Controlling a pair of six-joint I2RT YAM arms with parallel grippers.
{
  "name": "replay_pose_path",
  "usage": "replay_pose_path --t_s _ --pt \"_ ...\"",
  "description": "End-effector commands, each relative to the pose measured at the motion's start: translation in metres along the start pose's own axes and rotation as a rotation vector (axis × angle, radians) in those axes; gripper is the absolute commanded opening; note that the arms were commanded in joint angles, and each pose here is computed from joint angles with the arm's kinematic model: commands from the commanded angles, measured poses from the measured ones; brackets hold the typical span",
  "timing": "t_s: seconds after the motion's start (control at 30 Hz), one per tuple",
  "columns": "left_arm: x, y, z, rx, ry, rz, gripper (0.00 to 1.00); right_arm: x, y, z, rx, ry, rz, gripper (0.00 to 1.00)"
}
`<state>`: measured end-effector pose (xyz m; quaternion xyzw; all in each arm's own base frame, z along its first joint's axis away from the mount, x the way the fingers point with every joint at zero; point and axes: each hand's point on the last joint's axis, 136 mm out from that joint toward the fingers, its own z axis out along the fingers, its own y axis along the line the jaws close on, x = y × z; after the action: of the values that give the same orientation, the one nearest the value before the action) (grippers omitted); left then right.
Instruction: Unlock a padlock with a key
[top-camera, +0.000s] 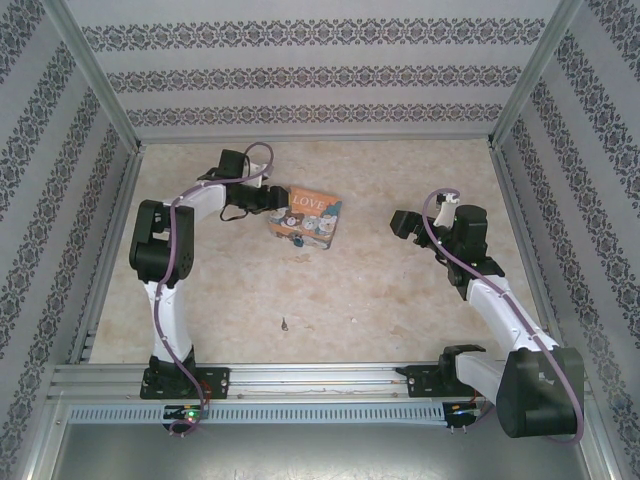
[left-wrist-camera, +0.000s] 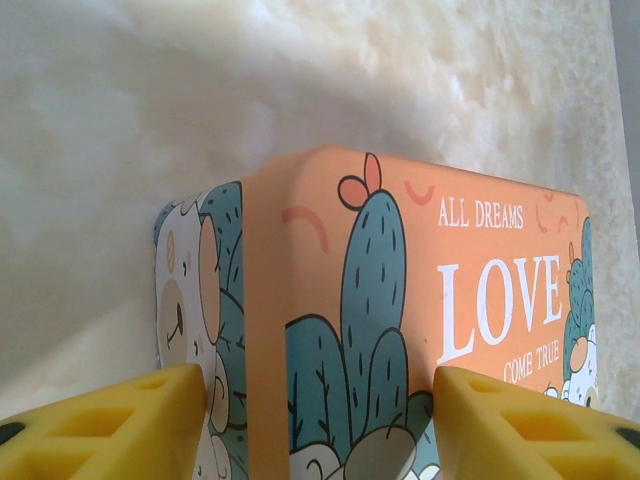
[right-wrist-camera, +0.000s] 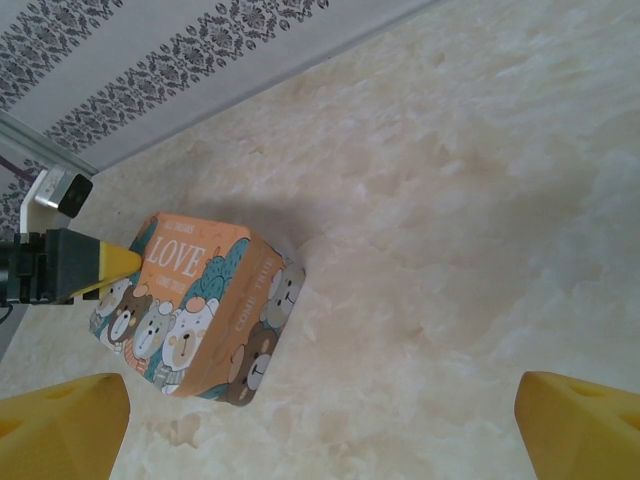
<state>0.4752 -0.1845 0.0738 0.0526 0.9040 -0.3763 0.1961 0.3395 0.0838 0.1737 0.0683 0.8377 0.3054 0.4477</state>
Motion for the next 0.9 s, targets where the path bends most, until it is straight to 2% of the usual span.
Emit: replay_pose_path --t_s 0.0,0.5,0.67,0.87 --pt "0.036 0.004 0.029 -0.027 0.112 -0.057 0.6 0.003 0.008 -0.003 -0.03 0.001 -0.024 0.98" --pt "0.061 -0.047 0.074 0.044 0.179 -0.013 0.6 0.005 0.005 -0.002 -0.021 0.004 -0.009 0.98" --pt "0.041 -0.059 0.065 0.029 0.13 0.01 0.65 0.003 0.007 -0.004 -0.019 0.014 -0.005 0.98" --pt "0.014 -0.068 0.034 -0.043 0.037 0.049 0.73 0.006 0.016 -0.011 -0.034 0.045 0.001 0.98"
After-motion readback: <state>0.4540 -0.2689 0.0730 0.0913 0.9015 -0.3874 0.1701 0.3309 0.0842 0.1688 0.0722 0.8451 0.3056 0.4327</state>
